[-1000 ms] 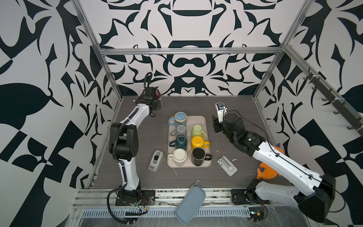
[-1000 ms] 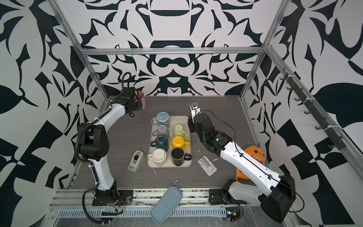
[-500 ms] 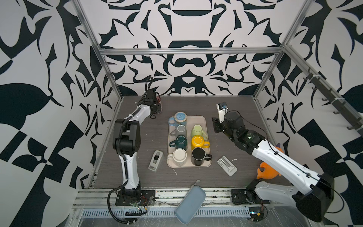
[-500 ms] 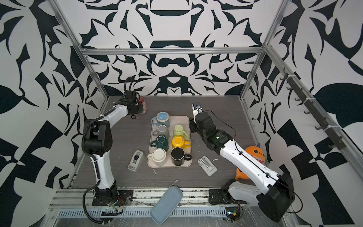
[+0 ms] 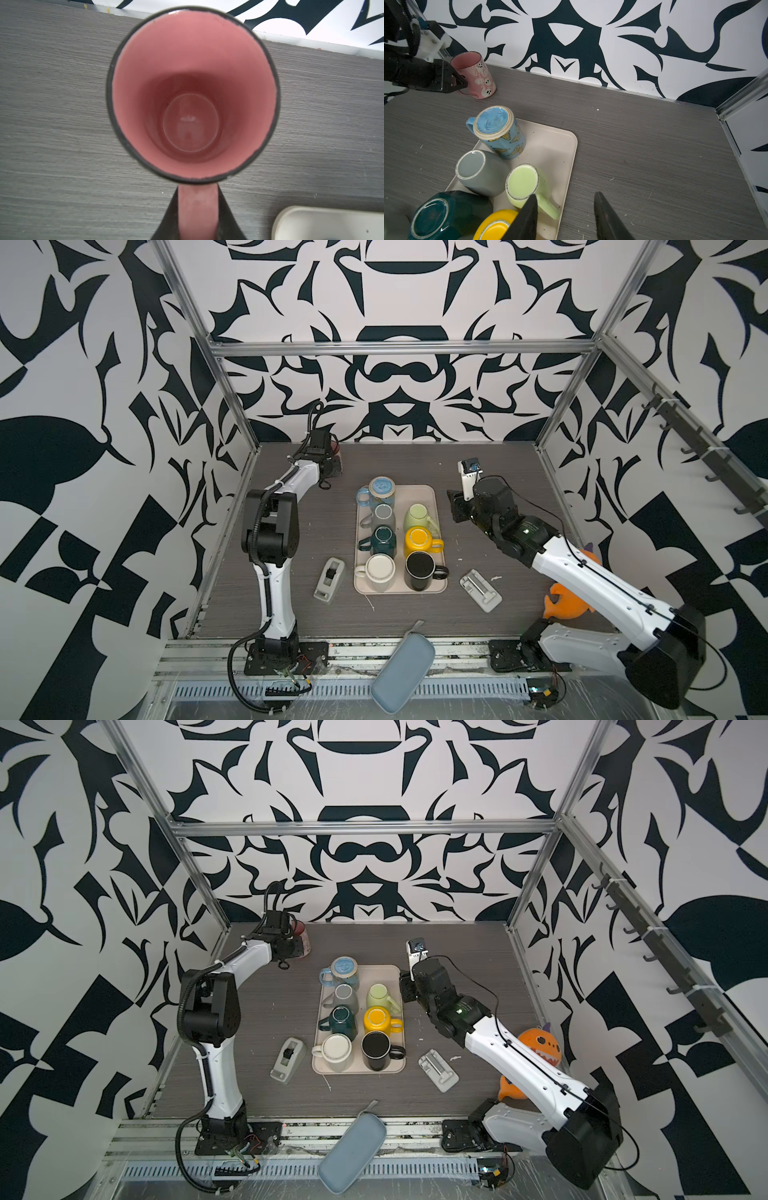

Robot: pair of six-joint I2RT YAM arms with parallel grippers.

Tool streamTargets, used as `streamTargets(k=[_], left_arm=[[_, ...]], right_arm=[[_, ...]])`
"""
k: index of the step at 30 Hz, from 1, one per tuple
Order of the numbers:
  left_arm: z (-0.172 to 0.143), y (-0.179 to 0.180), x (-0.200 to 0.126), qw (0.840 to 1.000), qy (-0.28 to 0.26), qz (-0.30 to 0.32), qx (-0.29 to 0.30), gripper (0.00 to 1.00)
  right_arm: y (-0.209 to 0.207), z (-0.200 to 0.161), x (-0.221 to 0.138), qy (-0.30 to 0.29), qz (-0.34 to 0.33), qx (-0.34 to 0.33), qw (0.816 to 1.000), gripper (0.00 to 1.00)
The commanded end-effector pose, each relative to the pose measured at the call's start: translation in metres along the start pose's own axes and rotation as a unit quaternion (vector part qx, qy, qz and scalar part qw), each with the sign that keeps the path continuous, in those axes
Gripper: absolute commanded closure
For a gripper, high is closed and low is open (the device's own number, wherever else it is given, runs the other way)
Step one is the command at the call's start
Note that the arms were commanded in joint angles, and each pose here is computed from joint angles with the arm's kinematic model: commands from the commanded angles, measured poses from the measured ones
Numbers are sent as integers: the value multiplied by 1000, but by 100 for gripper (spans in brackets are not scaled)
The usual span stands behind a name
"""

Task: Turn the mug right side up
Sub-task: Place the mug at the top-left of the table.

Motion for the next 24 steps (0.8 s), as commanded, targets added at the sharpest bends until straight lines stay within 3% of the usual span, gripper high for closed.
streamTargets(k=[1, 14, 19, 24], left_arm=[[13, 5, -2, 1000, -20, 11, -15, 82], [11, 6, -17, 1000, -16, 7, -22, 41], [19, 8, -60, 998, -45, 5, -32, 36], [20, 11, -126, 993, -88, -12, -75, 32]], right_arm=[[-1, 3, 0, -9, 2, 13, 1000, 54], [-2, -1, 1, -6, 2, 18, 1000, 54], [-1, -1, 4, -2, 4, 20, 1000, 54], [3, 0, 14, 8, 17, 34, 999, 53]])
Point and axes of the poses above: each gripper's point midway between its finger pads, its own x axis out along the fingers, its own y axis along the line the jaws close on, z = x × y, the point moved 10 cm from there along -x, back along the fingers, and after that the axes turned 10 degrees about x, right-handed, at the moved point
